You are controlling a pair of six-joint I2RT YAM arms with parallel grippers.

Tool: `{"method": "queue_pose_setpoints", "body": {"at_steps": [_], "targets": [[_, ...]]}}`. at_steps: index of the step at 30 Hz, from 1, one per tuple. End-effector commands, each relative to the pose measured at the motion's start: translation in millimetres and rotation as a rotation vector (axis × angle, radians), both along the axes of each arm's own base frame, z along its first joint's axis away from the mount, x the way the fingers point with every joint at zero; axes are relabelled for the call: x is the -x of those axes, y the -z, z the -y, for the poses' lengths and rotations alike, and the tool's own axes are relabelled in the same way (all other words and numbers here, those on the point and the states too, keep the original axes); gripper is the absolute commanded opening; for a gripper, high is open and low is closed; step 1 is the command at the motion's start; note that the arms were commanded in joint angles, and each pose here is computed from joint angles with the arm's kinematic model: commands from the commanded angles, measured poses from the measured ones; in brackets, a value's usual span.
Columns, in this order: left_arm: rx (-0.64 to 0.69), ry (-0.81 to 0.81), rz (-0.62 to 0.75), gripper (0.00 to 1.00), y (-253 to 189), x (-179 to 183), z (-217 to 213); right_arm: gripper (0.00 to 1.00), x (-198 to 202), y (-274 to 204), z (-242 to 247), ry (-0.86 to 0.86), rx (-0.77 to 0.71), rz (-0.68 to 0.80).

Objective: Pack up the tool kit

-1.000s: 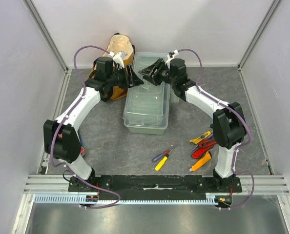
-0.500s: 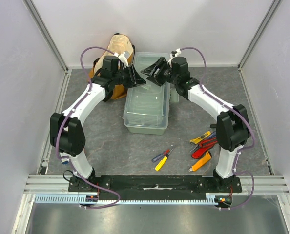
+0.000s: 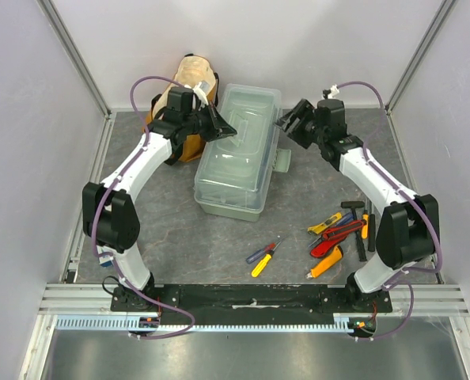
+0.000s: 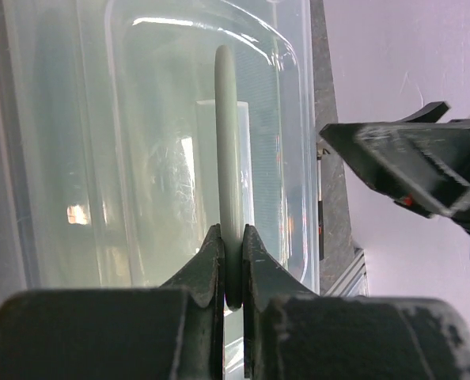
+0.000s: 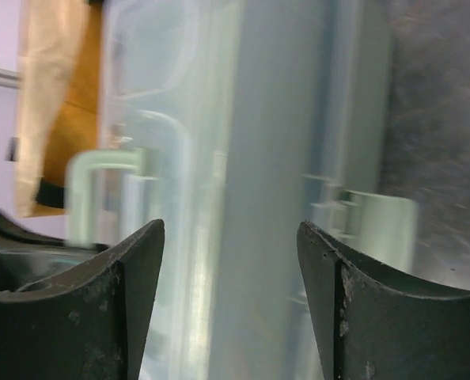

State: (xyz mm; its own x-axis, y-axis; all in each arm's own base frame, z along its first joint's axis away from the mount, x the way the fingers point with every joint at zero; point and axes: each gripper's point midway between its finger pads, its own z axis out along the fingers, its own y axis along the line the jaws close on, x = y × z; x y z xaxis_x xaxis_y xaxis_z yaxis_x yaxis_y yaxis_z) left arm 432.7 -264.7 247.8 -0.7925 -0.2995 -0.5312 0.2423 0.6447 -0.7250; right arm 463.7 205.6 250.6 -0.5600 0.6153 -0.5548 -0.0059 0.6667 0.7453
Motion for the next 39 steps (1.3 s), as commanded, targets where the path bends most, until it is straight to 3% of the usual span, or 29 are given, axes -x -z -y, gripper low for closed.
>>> {"method": "queue_pose_setpoints", "body": {"at_steps": [1, 5, 14, 19, 26, 34, 39], "targets": [[0.052, 0.022, 0.193, 0.02, -74.0, -3.4, 2.0, 0.76, 21.0, 46.0, 25.9, -0.017, 0.125, -0.068], [0.087, 0.012, 0.267, 0.02, -113.5, -1.6, 1.7, 0.76, 33.2, 74.6, 32.3, -0.042, 0.164, -0.106], [0.083, -0.049, 0.350, 0.02, -149.7, -0.4, -12.1, 0.72, 47.7, 108.1, 24.0, -0.132, 0.169, -0.157], [0.054, -0.114, 0.360, 0.02, -153.8, -4.8, -30.6, 0.72, 48.6, 102.6, 14.5, -0.184, 0.159, -0.137], [0.048, -0.125, 0.367, 0.02, -154.3, -4.6, -39.3, 0.72, 69.2, 125.8, 8.1, -0.227, 0.183, -0.261], [0.044, -0.134, 0.355, 0.02, -148.9, -4.2, -41.8, 0.82, 93.0, 129.8, 2.2, -0.303, 0.238, -0.266], [0.046, -0.143, 0.358, 0.02, -151.1, -4.2, -45.6, 0.71, 95.4, 147.4, 4.8, -0.301, 0.264, -0.326]]}}
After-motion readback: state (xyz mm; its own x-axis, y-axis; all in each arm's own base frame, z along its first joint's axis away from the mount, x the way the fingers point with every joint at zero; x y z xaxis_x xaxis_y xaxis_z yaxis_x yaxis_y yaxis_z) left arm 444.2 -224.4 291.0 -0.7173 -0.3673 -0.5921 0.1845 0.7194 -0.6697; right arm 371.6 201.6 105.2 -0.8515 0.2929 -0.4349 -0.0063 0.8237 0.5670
